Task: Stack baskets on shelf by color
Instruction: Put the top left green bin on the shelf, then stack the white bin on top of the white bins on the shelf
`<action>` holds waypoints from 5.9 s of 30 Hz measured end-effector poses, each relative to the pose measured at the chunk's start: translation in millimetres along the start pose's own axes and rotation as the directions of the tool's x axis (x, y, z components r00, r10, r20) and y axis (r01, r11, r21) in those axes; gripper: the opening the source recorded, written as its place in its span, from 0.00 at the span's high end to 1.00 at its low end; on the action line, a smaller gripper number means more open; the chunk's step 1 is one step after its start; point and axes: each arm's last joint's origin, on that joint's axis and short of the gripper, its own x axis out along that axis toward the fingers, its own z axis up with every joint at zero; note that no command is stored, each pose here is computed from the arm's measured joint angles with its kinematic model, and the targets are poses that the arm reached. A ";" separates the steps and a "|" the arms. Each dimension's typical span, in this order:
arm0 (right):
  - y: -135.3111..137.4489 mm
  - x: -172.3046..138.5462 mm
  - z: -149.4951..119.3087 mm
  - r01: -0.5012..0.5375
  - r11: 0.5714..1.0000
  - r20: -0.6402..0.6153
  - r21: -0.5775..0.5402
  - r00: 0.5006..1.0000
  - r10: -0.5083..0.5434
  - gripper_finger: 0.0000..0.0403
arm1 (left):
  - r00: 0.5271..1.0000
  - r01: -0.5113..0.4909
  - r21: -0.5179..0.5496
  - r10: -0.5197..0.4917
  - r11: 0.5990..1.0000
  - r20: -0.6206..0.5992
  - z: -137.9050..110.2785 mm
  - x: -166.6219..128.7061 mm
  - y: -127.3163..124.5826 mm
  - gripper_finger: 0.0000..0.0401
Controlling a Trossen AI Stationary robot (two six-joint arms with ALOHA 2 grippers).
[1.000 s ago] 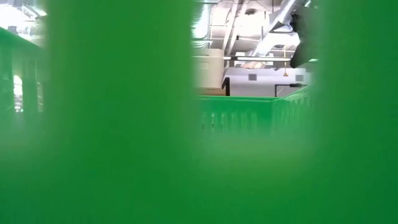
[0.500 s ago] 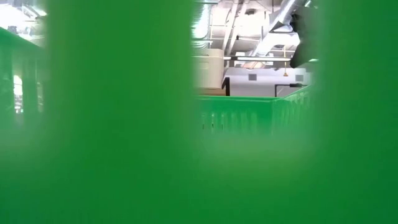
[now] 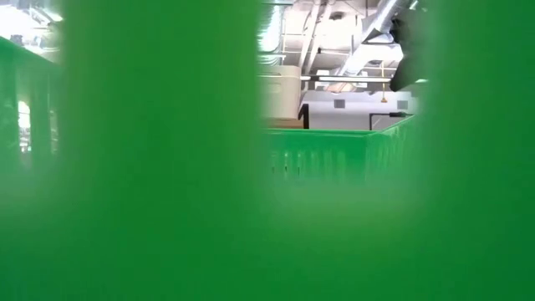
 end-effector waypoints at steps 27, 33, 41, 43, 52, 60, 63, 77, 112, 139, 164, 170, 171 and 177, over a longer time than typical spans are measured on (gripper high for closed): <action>-0.6 0.0 0.3 0.020 1.000 0.009 0.000 1.000 -0.020 0.87 | 0.954 0.018 -0.638 0.178 0.769 0.241 76.9 -54.5 84.7 0.99; -0.6 0.1 0.2 0.020 1.000 0.009 0.001 1.000 -0.020 0.87 | 0.969 0.055 -0.645 0.116 0.762 0.220 95.1 -41.4 99.6 0.99; -0.6 0.0 0.2 0.020 1.000 0.009 0.001 1.000 -0.020 0.87 | 0.977 0.030 -0.651 0.116 0.758 0.180 103.9 -29.0 103.4 0.97; -0.6 0.1 0.2 0.020 1.000 0.008 0.001 1.000 -0.020 0.87 | 0.971 0.016 -0.651 0.143 0.759 0.189 104.6 -29.1 104.0 0.93; -0.6 0.1 0.1 0.020 1.000 0.008 0.001 1.000 -0.020 0.87 | 0.967 0.090 -0.597 0.075 0.798 0.245 110.1 -34.3 101.1 0.66; -0.6 -0.1 -1.7 0.024 1.000 -0.008 -0.005 1.000 -0.024 0.87 | 0.983 0.138 -0.449 -0.066 0.883 0.171 81.4 -86.3 86.5 0.51; -0.6 0.0 -1.7 0.024 1.000 -0.009 -0.005 1.000 -0.024 0.87 | 0.973 0.209 -0.360 -0.158 0.909 0.167 69.3 -101.4 73.0 0.50; 8.0 -1.6 -12.1 -0.142 0.989 -0.146 -0.046 0.980 0.134 0.87 | 0.896 0.411 -0.095 -0.383 0.907 0.225 35.9 -115.4 -16.8 0.50; 71.8 -26.2 -110.8 0.060 0.989 -0.540 -0.135 0.832 -0.124 0.87 | 0.758 0.616 0.018 -0.600 0.787 0.256 4.0 57.8 -267.8 0.51; 63.5 -28.6 -110.7 0.153 0.971 -0.490 -0.184 0.842 -0.226 0.87 | 0.886 0.453 -0.141 -0.428 0.880 0.177 8.3 105.1 -328.4 0.51; 64.3 -28.4 -110.5 0.149 0.973 -0.489 -0.176 0.845 -0.218 0.87 | 0.906 0.409 -0.120 -0.387 0.905 0.173 6.2 130.1 -331.2 0.60; 64.1 -28.5 -110.6 0.151 0.972 -0.489 -0.178 0.844 -0.220 0.87 | 0.917 0.397 -0.136 -0.388 0.908 0.089 3.6 154.4 -333.4 0.71; 64.1 -28.5 -110.5 0.150 0.973 -0.489 -0.178 0.844 -0.220 0.87 | 0.914 0.405 -0.138 -0.398 0.904 0.077 4.2 156.0 -333.8 0.75; 64.0 -28.6 -110.6 0.151 0.972 -0.489 -0.179 0.844 -0.221 0.87 | 0.921 0.387 -0.139 -0.376 0.911 0.101 11.4 152.6 -328.7 0.95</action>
